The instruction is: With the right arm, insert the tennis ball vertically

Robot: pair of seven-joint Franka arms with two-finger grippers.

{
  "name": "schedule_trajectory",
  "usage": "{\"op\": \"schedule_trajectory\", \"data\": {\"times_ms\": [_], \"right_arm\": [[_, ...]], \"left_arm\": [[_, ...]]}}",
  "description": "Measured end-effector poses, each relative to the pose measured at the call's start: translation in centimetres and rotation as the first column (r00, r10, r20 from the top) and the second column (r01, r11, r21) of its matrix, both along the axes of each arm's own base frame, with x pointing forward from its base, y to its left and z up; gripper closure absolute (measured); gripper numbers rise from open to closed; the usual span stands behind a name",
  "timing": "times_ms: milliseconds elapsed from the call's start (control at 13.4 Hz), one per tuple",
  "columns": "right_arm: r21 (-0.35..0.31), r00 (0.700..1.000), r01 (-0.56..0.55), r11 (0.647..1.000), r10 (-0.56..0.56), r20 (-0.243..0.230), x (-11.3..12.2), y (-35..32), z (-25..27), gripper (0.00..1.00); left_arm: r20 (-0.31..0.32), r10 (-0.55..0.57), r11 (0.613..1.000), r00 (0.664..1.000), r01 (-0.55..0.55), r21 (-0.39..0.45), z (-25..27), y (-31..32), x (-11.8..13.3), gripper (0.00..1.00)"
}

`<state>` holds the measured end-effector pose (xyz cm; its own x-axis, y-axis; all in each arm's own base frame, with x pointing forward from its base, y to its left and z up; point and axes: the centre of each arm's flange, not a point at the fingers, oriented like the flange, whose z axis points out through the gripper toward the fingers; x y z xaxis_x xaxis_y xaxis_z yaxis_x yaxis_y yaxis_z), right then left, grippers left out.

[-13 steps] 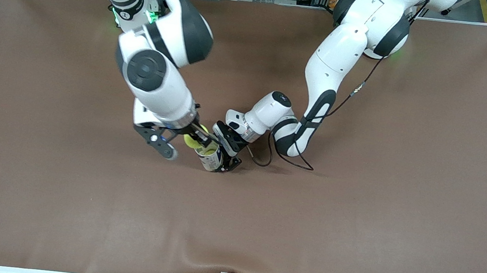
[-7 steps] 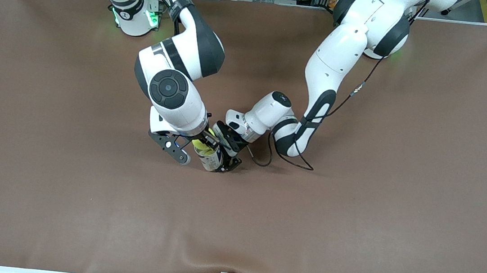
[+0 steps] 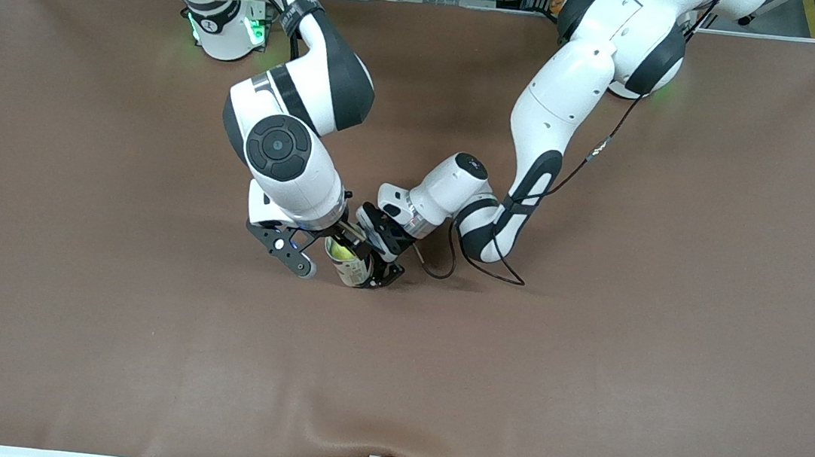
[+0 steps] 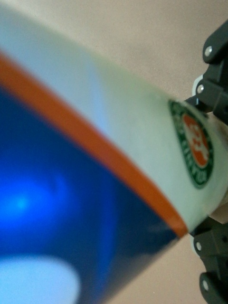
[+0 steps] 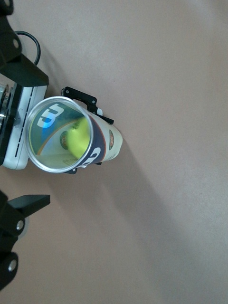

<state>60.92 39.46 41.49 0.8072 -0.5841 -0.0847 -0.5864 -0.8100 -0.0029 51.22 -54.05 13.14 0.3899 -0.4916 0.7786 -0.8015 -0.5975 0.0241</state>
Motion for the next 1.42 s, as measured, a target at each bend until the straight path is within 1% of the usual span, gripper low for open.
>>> {"op": "schedule_trajectory", "data": {"times_ms": [224, 373, 447, 522, 596, 671, 746, 820, 895, 969, 1118, 1193, 1268, 1417], "right_arm": [[0.000, 1.000, 0.005, 1.000, -0.005, 0.007, 0.3, -0.3, 0.3, 0.00], [0.004, 1.000, 0.018, 1.000, -0.018, 0.025, 0.9, -1.4, 1.8, 0.00], [0.000, 1.000, 0.009, 1.000, -0.009, 0.018, 1.2, -2.7, 2.9, 0.00], [-0.007, 1.000, -0.015, 1.000, 0.015, -0.002, 1.3, -4.4, 4.2, 0.00], [-0.010, 0.999, -0.037, 0.999, 0.036, -0.020, 1.6, -6.7, 5.9, 0.00], [-0.007, 0.998, -0.052, 0.999, 0.052, -0.033, 1.9, -9.4, 7.7, 0.00], [-0.002, 0.996, -0.073, 0.997, 0.073, -0.043, 2.1, -12.5, 9.5, 0.00], [0.000, 0.994, -0.098, 0.995, 0.098, -0.054, 2.3, -15.6, 11.2, 0.00], [0.005, 0.990, -0.126, 0.992, 0.126, -0.067, 2.3, -18.8, 12.6, 0.00], [0.014, 0.986, -0.151, 0.988, 0.152, -0.075, 2.4, -21.9, 13.7, 0.00], [0.032, 0.979, -0.187, 0.982, 0.189, -0.074, 2.6, -28.2, 15.4, 0.00], [0.030, 0.977, -0.198, 0.980, 0.200, -0.075, 2.7, -31.1, 15.8, 0.00], [0.012, 0.973, -0.217, 0.976, 0.217, -0.078, 2.7, -33.5, 16.1, 0.00], [-0.024, 0.957, -0.277, 0.961, 0.273, -0.097, 2.5, -36.4, 16.4, 0.00]], "left_arm": [[0.000, 0.000, 1.000, 1.000, 0.000, 0.000, 0.0, 0.0, 0.0, 0.15], [0.000, 0.000, 1.000, 1.000, 0.000, 0.000, 0.0, 0.0, 0.0, 0.15], [0.000, 0.000, 1.000, 1.000, 0.000, 0.000, 0.0, 0.0, 0.0, 0.15], [0.000, 0.000, 1.000, 1.000, 0.000, 0.000, 0.0, 0.0, 0.0, 0.15], [0.000, 0.000, 1.000, 1.000, 0.000, 0.000, 0.0, 0.0, 0.0, 0.15], [0.000, 0.000, 1.000, 1.000, 0.000, 0.002, -0.1, 0.0, 0.0, 0.12], [-0.001, 0.001, 1.000, 1.000, -0.001, 0.004, -0.1, 0.1, 0.0, 0.12], [-0.001, 0.001, 1.000, 1.000, -0.001, 0.006, -0.2, 0.2, 0.0, 0.08], [-0.001, 0.002, 1.000, 1.000, -0.002, 0.009, -0.3, 0.3, 0.1, 0.00], [-0.001, 0.003, 1.000, 1.000, -0.003, 0.011, -0.4, 0.4, 0.1, 0.00], [0.000, 0.004, 1.000, 1.000, -0.004, 0.013, -0.4, 0.5, 0.2, 0.00], [0.000, 0.005, 1.000, 1.000, -0.005, 0.013, -0.5, 0.6, 0.2, 0.00], [-0.001, 0.008, 1.000, 1.000, -0.008, 0.014, -0.5, 0.8, 0.4, 0.00], [-0.005, 0.016, 1.000, 1.000, -0.015, 0.018, -0.6, 1.3, 0.7, 0.00]]}}
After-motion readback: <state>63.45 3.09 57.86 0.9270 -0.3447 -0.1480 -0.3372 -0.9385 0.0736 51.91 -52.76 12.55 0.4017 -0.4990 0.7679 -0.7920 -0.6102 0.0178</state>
